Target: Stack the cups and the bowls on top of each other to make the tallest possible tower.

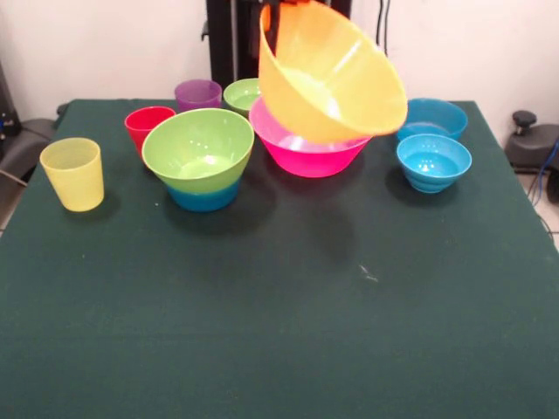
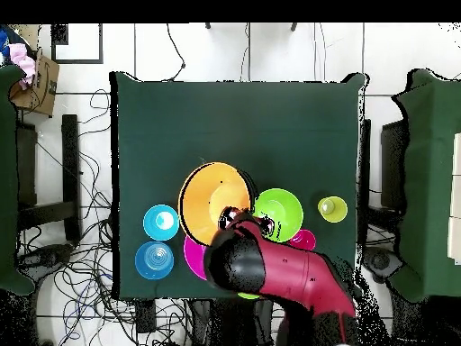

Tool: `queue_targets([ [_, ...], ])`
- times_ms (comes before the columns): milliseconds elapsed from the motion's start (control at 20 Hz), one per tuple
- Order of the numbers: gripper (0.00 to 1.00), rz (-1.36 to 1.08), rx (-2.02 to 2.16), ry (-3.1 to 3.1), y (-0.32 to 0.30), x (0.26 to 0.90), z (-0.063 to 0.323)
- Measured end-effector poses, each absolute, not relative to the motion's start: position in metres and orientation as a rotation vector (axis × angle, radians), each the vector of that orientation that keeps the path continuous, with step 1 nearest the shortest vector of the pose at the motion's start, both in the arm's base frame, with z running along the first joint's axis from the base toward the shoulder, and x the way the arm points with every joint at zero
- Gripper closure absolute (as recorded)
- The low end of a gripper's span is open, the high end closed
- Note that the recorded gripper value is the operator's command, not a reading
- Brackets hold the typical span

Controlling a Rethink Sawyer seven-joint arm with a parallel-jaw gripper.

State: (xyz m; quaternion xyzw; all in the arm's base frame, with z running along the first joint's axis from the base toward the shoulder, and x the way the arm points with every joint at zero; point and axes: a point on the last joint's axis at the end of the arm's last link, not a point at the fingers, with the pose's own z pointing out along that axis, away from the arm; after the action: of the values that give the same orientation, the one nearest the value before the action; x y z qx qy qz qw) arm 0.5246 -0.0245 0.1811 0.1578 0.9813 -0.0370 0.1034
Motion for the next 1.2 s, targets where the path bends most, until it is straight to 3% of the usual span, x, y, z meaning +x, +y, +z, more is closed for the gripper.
queue_targets([
  [300, 1.0, -0.103, 0.532, 2.907, -0.028, 0.51, 0.218],
  [600, 1.0, -0.098, 0.576, 2.885, -0.045, 0.509, 0.228],
  [900, 1.0, -0.069, 0.667, 2.889, -0.081, 0.51, 0.216],
  [1200, 1.0, -0.067, 0.66, 2.9, -0.117, 0.501, 0.179],
])
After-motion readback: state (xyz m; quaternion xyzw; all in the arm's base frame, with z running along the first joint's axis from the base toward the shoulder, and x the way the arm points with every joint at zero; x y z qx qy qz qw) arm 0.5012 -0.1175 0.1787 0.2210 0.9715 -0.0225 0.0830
